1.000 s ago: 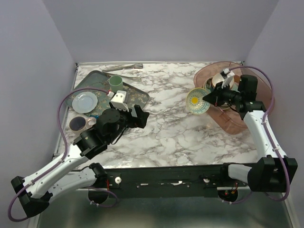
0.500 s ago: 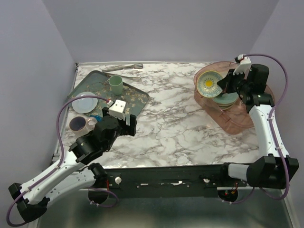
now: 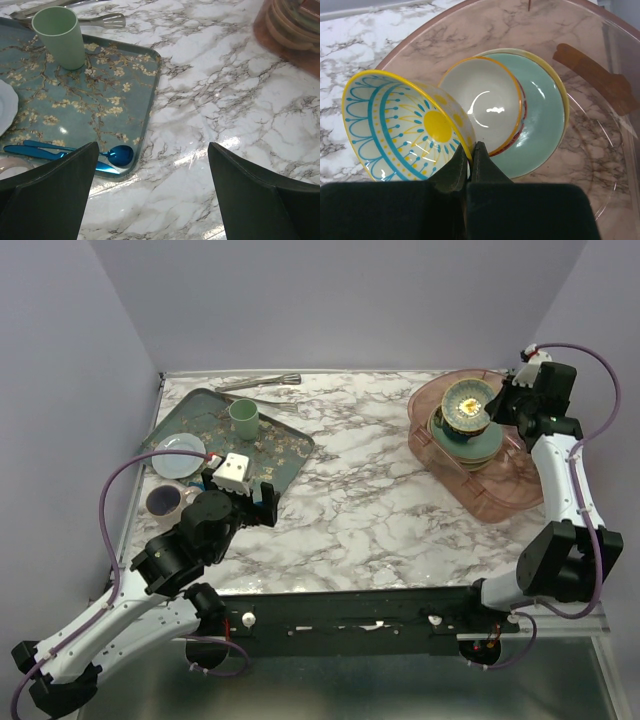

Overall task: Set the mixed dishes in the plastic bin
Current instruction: Place the bowl in the plastic bin.

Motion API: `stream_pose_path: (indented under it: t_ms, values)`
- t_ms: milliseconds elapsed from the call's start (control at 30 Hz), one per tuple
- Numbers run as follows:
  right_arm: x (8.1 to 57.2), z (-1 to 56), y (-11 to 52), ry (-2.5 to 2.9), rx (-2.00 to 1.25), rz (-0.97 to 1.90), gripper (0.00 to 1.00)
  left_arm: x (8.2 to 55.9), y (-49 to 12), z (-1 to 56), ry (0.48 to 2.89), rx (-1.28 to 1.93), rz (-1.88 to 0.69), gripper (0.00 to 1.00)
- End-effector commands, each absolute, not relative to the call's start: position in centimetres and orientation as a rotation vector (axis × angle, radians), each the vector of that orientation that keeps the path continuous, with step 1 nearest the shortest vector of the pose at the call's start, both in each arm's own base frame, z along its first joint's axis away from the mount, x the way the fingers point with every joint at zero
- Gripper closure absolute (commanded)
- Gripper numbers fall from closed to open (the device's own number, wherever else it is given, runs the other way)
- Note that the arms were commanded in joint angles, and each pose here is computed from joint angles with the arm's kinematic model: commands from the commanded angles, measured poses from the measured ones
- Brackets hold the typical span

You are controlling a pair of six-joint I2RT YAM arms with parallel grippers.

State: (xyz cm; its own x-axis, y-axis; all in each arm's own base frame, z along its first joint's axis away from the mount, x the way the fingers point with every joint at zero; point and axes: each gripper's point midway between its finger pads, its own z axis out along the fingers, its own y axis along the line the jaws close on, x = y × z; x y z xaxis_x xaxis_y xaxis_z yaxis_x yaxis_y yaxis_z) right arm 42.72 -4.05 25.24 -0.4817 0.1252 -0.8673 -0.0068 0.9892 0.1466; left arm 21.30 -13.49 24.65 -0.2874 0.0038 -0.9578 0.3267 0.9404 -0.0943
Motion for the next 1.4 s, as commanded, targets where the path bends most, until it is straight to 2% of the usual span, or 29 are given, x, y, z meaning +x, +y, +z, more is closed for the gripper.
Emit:
stream_pose_path:
  t_ms: [0, 333, 1367]
  values:
    - [44.5, 27.0, -6.1, 2.014, 0.144, 0.125, 0.99, 21.6, -13.0, 24.6, 1.834, 0.232, -0.295, 0.01]
    - [46.0, 25.8, -7.3, 2.043, 0.151, 0.117, 0.98, 21.7, -12.9, 24.5, 1.839, 0.227, -0.295, 0.01]
    - [47.4, 23.2, -7.2, 2.114, 0.114, 0.146, 0.77, 21.9, -12.7, 24.5, 1.839, 0.213, -0.293, 0.01]
